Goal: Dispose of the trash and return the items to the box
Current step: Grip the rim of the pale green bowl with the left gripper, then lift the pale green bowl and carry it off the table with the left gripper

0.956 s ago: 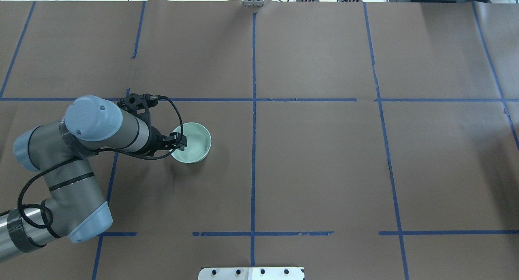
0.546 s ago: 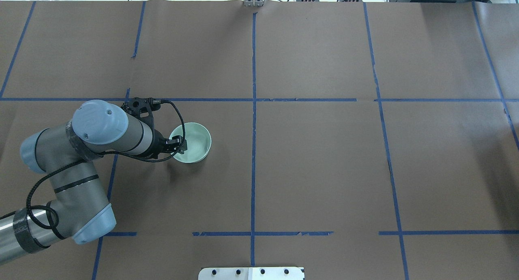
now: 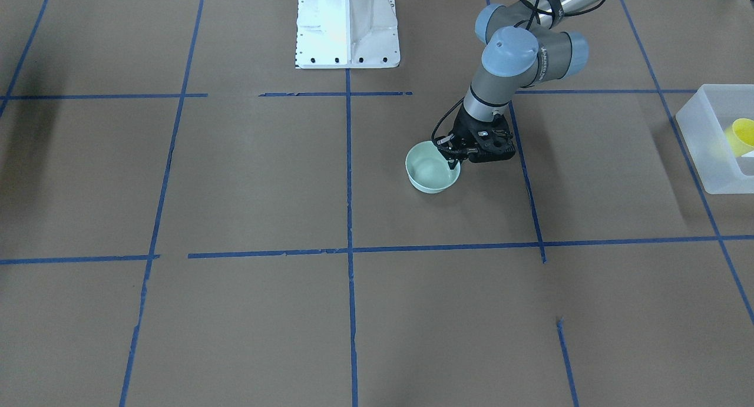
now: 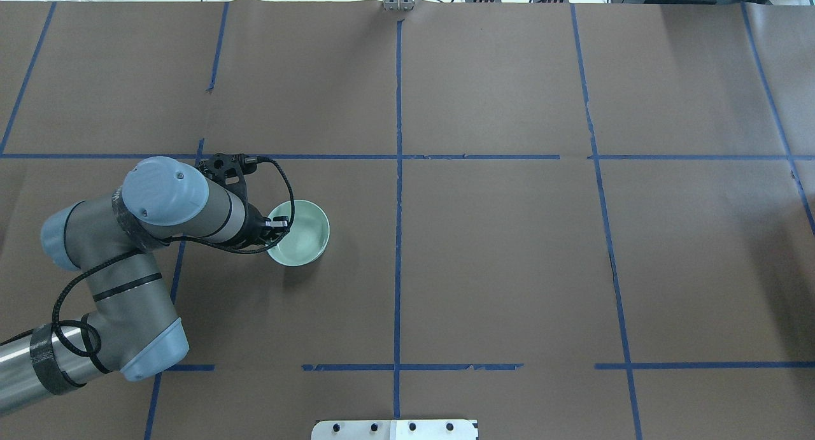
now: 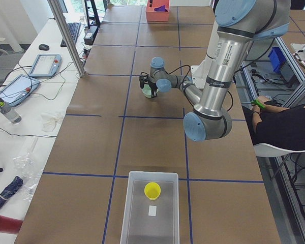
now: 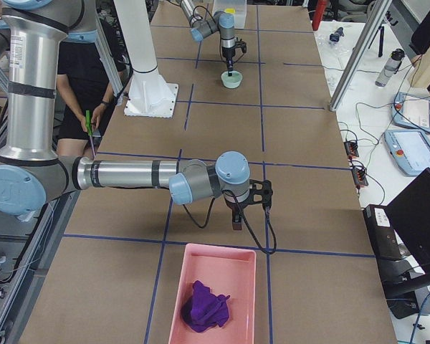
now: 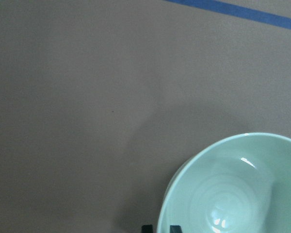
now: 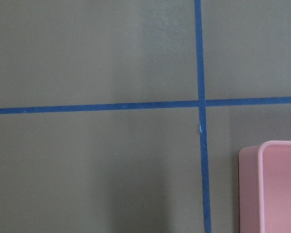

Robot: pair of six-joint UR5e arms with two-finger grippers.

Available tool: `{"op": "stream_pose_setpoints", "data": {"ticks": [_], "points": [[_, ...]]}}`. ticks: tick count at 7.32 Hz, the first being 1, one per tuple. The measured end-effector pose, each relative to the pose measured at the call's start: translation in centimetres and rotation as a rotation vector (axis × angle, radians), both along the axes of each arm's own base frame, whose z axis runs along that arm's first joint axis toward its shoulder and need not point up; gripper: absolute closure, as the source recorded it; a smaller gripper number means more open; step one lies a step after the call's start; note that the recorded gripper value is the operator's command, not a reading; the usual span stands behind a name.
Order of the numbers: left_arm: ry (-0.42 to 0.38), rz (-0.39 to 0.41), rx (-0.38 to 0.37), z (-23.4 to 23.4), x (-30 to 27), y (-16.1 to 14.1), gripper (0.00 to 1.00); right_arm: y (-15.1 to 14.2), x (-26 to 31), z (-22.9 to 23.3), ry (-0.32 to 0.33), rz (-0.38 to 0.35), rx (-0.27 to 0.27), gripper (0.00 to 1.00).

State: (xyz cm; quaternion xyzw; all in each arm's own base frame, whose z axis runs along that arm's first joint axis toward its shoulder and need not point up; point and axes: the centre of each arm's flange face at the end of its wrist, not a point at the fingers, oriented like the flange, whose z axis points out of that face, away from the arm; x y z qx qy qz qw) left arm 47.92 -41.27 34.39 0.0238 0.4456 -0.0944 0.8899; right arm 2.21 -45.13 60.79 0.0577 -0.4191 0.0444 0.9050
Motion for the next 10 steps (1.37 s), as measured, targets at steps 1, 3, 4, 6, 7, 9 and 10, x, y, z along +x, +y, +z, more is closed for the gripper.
{"op": "stream_pose_setpoints", "data": {"ticks": [1, 3, 4, 6, 7, 9, 10], "points": [[0.030, 0.002, 0.011, -1.4, -0.9, 0.2, 1.00, 0.0, 0.0, 0.0, 0.001, 0.000, -0.001, 0.00], [0.071, -0.036, 0.005, -4.2, -6.2, -2.0, 1.00, 0.1, 0.0, 0.2, 0.002, 0.000, -0.002, 0.00], [0.058, -0.079, 0.005, -4.5, -9.7, -4.4, 1.00, 0.2, 0.1, 0.5, 0.004, 0.000, -0.004, 0.00], [0.005, -0.079, 0.063, -2.8, -14.1, -6.3, 1.00, 0.6, 0.8, 1.1, 0.007, 0.007, -0.007, 0.00], [-0.026, -0.062, 0.100, -1.4, -15.9, -7.0, 1.00, 0.9, 1.3, 1.6, 0.008, 0.011, -0.010, 0.00], [-0.069, -0.010, 0.153, 1.8, -20.4, -8.3, 1.00, 1.4, 2.6, 3.1, 0.009, 0.010, -0.011, 0.00], [-0.091, 0.013, 0.177, 3.7, -23.0, -8.8, 1.00, 1.4, 2.9, 3.9, 0.008, 0.010, -0.020, 0.00]]}}
